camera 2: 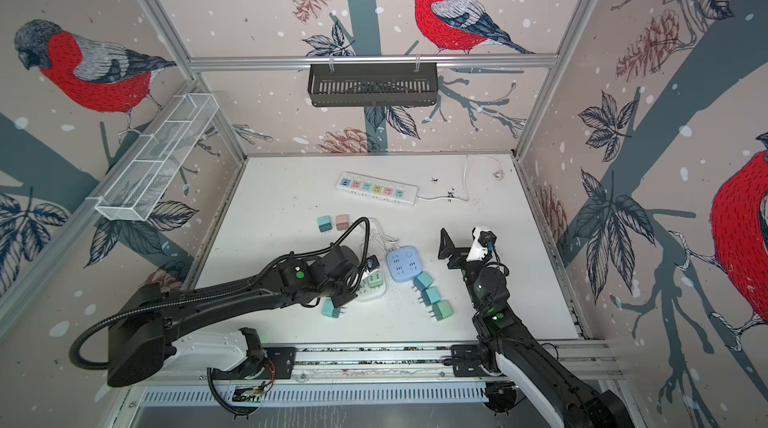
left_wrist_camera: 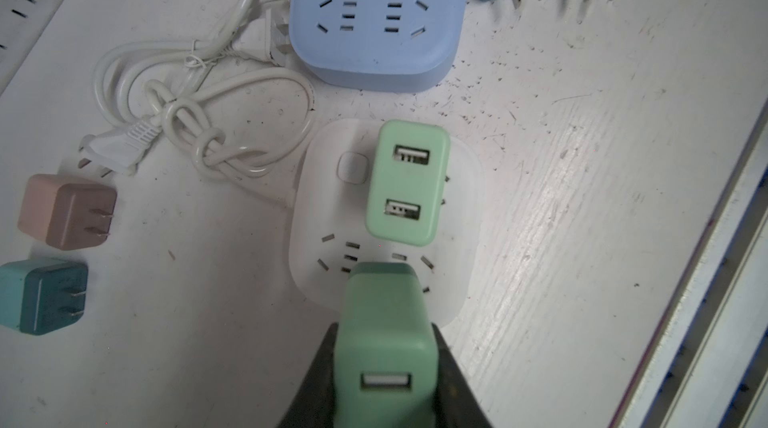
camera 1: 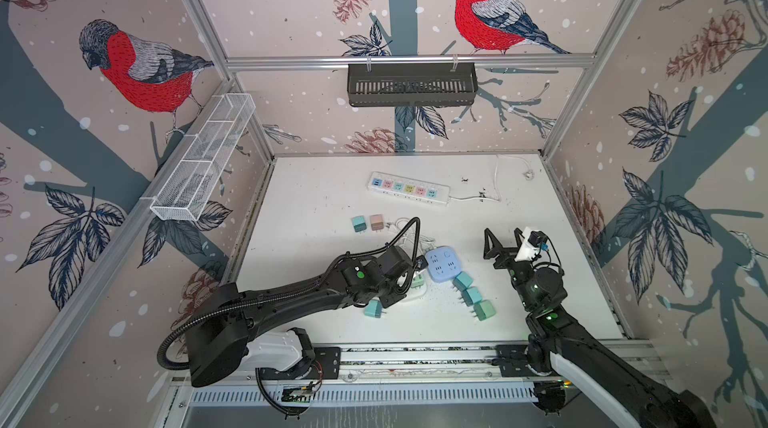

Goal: Insert the plug
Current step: 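Lower the light-green adapter into the white socket box beside the first and release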

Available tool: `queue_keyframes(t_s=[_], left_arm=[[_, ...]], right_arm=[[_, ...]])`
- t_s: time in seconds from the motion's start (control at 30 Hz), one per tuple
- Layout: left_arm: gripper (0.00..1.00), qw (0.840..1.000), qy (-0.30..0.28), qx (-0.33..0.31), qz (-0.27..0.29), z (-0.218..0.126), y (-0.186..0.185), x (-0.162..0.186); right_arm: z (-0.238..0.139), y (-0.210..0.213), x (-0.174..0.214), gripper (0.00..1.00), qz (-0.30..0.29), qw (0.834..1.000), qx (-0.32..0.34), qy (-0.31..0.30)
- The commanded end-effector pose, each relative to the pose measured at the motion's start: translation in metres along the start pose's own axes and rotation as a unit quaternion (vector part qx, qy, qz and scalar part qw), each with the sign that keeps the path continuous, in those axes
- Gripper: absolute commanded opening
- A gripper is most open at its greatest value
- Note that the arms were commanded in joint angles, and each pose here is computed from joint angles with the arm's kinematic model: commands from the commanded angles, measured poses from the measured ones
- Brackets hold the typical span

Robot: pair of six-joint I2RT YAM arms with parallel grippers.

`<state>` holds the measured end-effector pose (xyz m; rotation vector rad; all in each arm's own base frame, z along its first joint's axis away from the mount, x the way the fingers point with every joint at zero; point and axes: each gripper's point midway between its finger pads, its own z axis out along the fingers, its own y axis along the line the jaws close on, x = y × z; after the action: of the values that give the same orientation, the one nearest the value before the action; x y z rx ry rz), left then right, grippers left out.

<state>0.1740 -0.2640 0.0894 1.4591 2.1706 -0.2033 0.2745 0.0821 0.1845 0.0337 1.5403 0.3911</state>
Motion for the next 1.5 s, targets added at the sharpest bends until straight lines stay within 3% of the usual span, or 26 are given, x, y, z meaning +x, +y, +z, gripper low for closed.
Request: queue_keyframes(t_s=[0.0, 0.83, 1.47], left_arm=[[0.00, 1.000, 0.007, 0.009, 0.012, 0.002, -0.003, 0.000], [0.00, 0.999, 0.003, 0.029, 0.024, 0.011, -0.011, 0.002], [0.00, 0.997, 0.062, 0.050, -0.003, 0.025, -0.004, 0.007]], right_arm=[[-0.005, -0.003, 0.011, 1.00, -0.003, 1.000, -0.003, 0.003], [-0.005, -0.001, 0.012, 1.00, -0.005, 1.000, -0.008, 0.005], [-0.005, 0.000, 0.012, 1.00, -0.005, 1.000, -0.010, 0.005]])
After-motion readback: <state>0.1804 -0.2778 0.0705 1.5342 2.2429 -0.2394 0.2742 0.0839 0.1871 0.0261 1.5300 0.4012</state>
